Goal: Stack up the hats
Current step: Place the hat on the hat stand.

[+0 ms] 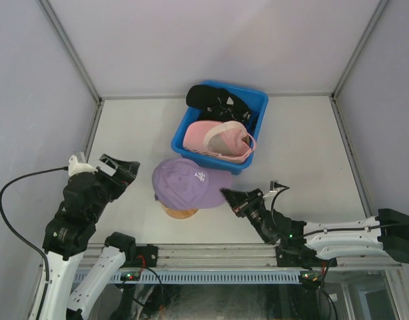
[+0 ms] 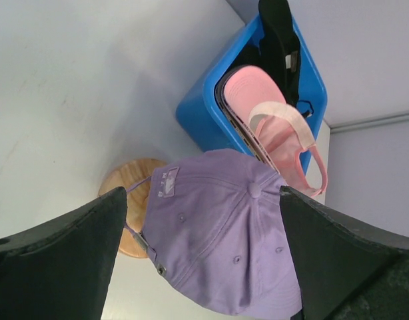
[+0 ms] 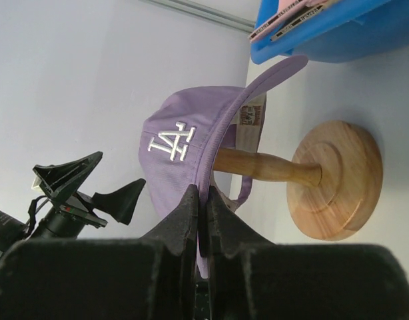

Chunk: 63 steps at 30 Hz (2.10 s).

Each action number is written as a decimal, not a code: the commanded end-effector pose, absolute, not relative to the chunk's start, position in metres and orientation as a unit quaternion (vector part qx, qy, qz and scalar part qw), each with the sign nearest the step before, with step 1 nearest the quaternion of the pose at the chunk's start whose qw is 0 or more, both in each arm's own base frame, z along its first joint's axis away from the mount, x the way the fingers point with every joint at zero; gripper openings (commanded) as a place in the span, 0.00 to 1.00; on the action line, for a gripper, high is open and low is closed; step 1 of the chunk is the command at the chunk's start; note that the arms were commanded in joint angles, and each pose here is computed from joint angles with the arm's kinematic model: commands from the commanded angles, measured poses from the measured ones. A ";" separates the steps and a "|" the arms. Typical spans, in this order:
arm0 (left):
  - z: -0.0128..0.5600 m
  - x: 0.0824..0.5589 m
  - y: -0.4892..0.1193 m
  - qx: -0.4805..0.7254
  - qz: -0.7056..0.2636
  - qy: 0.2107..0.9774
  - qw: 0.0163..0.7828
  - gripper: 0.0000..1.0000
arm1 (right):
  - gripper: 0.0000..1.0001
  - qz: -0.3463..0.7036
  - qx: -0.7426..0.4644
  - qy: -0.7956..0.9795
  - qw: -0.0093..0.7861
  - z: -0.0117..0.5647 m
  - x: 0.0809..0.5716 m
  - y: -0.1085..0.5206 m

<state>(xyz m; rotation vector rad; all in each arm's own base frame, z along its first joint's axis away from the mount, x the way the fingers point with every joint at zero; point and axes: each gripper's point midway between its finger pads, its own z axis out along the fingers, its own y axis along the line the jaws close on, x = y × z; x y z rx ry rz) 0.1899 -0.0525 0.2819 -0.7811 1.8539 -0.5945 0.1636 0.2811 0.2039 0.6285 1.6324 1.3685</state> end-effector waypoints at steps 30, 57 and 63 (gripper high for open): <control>0.257 0.199 -0.083 -0.258 -0.280 0.800 0.464 0.99 | 0.50 0.487 0.274 0.704 0.438 0.156 0.162 0.255; 0.217 0.207 -0.085 -0.270 -0.250 0.831 0.417 0.99 | 0.54 0.412 -0.013 0.755 0.510 0.279 0.210 0.339; 0.205 0.207 -0.082 -0.274 -0.233 0.839 0.409 0.97 | 0.54 0.380 -0.050 0.776 0.501 0.274 0.218 0.362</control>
